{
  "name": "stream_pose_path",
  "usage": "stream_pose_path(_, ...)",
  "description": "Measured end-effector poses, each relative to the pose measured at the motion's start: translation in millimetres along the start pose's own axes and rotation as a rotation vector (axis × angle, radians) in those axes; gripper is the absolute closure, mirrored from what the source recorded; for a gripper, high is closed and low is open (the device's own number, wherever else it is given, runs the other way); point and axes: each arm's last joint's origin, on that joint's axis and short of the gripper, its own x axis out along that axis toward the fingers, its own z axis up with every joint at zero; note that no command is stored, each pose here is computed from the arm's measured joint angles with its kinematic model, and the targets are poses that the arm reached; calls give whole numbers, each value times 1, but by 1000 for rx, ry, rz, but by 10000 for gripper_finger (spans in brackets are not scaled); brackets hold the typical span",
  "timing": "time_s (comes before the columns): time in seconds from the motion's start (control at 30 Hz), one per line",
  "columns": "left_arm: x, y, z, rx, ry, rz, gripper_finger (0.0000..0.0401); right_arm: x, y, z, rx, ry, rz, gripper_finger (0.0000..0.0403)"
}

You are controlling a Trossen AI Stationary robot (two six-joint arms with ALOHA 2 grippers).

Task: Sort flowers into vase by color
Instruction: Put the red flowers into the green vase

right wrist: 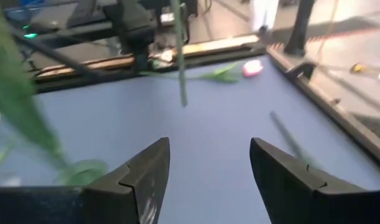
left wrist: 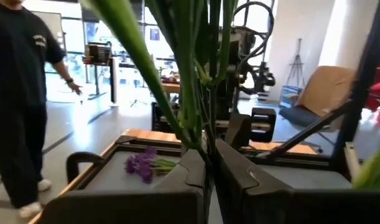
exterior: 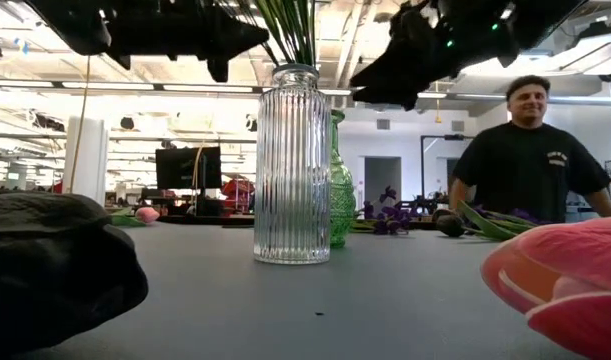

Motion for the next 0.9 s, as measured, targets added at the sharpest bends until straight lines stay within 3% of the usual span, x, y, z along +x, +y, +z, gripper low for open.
stream_pose_path(0.43, 13, -7, 4, -60, 55, -134, 401, -12, 46, -8, 12, 83, 38, 154)
stream_pose_path(0.63, 37, -12, 11, -25, 128, -191, 401, -14, 55, -11, -8, 98, -1, 154)
stream_pose_path(0.9, 61, -11, 8, -73, 188, -298, 401, -15, 61, -14, -20, 117, 18, 154)
